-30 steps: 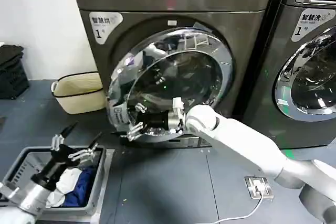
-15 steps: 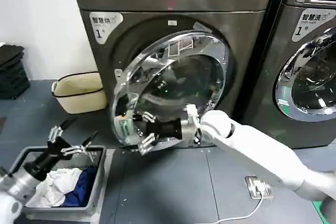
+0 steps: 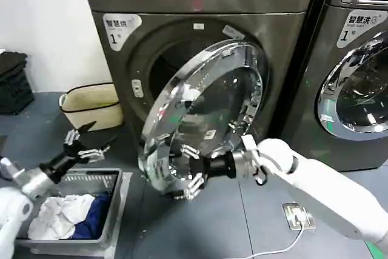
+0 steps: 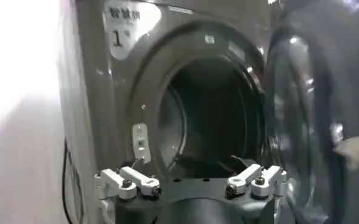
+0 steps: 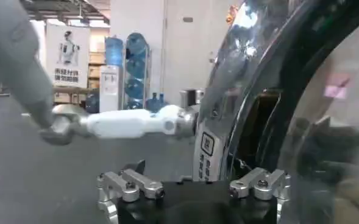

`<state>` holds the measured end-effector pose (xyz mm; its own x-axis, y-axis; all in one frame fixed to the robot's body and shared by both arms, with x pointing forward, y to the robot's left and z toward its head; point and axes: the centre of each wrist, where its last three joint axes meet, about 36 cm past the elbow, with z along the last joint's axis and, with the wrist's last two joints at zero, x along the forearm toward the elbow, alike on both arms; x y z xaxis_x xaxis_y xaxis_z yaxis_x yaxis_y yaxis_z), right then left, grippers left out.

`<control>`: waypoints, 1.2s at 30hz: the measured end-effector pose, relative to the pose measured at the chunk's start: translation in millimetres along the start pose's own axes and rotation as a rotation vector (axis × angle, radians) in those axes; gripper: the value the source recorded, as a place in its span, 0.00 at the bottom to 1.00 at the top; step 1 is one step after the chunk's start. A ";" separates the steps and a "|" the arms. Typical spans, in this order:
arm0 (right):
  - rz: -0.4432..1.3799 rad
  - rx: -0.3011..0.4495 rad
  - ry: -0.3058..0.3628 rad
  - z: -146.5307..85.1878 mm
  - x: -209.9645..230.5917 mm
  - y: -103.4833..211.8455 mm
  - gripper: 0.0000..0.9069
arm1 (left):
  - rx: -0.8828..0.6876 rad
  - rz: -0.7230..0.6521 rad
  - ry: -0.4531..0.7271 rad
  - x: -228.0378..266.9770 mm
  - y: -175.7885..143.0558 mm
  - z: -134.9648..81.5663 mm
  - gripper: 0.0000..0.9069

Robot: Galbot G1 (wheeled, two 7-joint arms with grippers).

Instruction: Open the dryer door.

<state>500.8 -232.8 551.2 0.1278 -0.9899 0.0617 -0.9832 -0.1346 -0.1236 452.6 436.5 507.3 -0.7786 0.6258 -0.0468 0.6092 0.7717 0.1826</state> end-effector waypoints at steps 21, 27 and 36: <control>0.088 0.022 0.015 -6.4 86.6 63.8 1.00 | -0.099 0.354 -0.004 -108.5 -64.9 -20.3 1.00; 0.216 0.051 0.028 -1.7 122.9 77.9 1.00 | -0.112 0.447 -0.012 -134.1 -91.6 -19.1 1.00; 0.440 0.091 0.054 13.0 188.6 131.3 1.00 | -0.087 0.532 -0.030 -164.8 -125.5 -9.8 1.00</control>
<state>397.5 -437.7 533.8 -0.3089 -0.9504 0.0355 -0.9266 0.2924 -0.2364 503.0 235.3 501.7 -0.3605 0.9316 0.0469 0.9026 0.3357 0.2695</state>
